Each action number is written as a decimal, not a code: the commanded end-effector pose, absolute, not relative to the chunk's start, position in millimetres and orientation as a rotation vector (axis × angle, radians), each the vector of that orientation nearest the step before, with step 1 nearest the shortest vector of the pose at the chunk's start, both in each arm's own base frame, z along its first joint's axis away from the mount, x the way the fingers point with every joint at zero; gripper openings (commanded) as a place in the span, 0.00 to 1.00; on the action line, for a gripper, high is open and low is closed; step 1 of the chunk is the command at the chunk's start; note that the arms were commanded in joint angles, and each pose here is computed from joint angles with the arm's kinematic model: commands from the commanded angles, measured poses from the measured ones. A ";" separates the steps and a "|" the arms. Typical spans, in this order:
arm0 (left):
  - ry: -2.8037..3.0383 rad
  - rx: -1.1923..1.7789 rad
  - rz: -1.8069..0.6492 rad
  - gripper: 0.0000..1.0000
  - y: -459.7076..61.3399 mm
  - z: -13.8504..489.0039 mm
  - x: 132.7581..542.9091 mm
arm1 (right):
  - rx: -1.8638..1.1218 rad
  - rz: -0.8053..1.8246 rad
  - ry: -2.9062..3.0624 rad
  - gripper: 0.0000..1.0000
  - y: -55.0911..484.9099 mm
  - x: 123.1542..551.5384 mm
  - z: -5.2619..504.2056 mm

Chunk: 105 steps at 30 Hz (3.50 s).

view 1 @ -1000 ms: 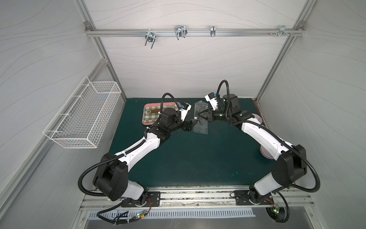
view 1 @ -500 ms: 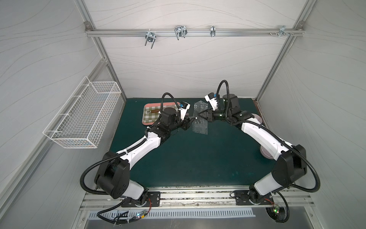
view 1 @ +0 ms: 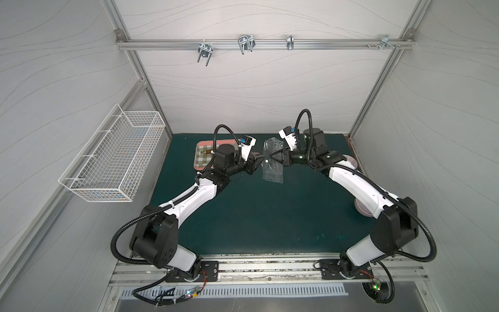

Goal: Open the ruler set and take out the ruler
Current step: Open the ruler set bag, then take out the ruler from the ruler set bag.

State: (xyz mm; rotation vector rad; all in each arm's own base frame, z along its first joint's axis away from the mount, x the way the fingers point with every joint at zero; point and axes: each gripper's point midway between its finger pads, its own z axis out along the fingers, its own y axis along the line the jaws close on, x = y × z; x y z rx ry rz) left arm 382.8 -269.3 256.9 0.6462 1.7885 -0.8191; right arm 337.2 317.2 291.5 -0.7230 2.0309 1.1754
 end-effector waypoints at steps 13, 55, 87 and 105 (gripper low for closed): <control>1.738 0.700 -0.902 0.19 -282.2 272.0 382.6 | -0.760 1.195 1.986 0.00 316.8 329.0 304.9; 1.820 0.739 -0.919 0.00 -264.2 282.1 378.8 | -0.736 1.214 1.999 0.10 302.8 333.8 295.7; 2.297 0.666 -0.750 0.00 -235.8 255.9 387.9 | -0.580 0.964 2.133 0.79 246.8 349.5 262.2; 2.907 0.600 -0.517 0.00 -209.4 176.0 373.6 | -0.782 1.022 2.102 0.00 264.8 314.3 254.9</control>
